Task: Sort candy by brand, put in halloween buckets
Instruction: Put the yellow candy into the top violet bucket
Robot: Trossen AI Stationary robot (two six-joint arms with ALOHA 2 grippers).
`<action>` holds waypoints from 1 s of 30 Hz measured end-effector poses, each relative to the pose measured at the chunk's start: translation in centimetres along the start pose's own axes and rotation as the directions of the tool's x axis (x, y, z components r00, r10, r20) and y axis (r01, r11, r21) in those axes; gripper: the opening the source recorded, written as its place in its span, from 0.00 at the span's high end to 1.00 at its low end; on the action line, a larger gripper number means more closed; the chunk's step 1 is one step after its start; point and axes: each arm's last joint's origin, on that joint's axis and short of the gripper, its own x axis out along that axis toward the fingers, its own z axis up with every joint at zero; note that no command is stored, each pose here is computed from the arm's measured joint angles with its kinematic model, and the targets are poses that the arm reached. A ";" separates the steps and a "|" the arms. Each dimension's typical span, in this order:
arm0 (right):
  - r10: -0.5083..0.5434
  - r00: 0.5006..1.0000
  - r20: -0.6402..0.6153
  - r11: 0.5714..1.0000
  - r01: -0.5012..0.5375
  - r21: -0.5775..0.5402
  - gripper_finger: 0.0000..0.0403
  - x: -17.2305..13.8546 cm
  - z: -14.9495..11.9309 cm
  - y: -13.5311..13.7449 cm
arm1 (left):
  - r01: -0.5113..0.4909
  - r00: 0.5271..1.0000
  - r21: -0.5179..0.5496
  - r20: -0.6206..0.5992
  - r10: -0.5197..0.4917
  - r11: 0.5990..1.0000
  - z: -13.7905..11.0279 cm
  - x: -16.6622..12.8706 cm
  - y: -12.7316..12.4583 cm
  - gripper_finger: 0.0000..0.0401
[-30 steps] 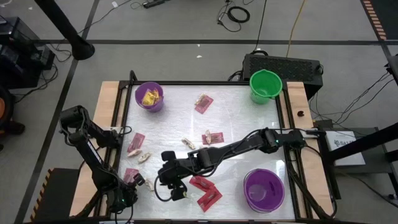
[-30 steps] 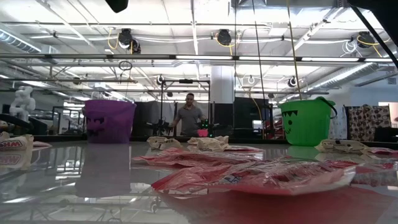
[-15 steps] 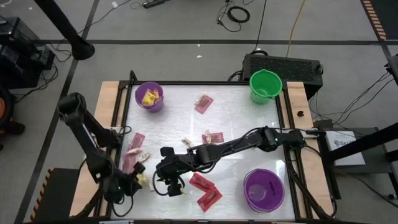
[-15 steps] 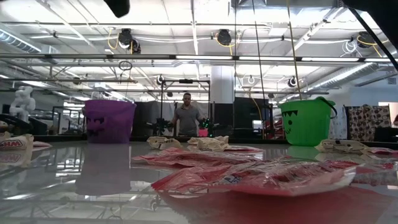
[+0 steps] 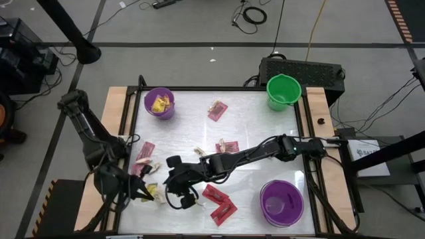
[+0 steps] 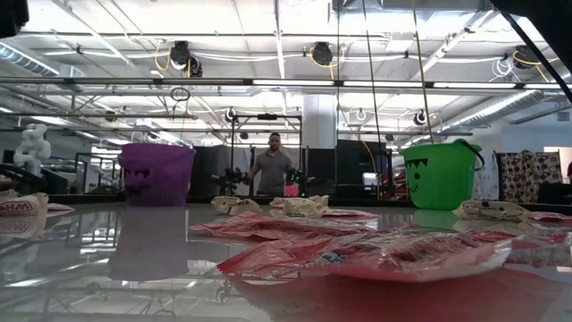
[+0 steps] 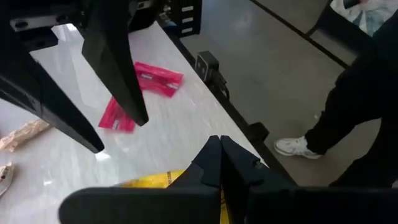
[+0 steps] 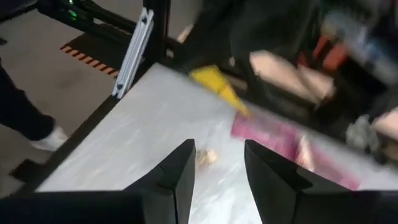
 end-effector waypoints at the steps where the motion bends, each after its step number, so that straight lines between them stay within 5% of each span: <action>1: -0.009 1.000 0.016 0.999 0.010 -0.038 0.67 0.0 0.2 -0.1 | 0.000 1.000 -0.001 0.002 0.000 1.000 0.0 0.0 0.0 1.00; 8: -0.059 0.993 0.102 0.977 0.079 -0.199 0.67 -0.1 1.0 -0.6 | -0.006 1.000 -0.014 0.018 0.006 1.000 0.3 0.0 0.2 1.00; 30: -0.096 0.994 0.048 0.911 0.107 -0.398 0.67 0.0 0.5 -0.8 | -0.077 0.995 0.022 0.062 0.076 0.997 1.0 0.4 1.6 1.00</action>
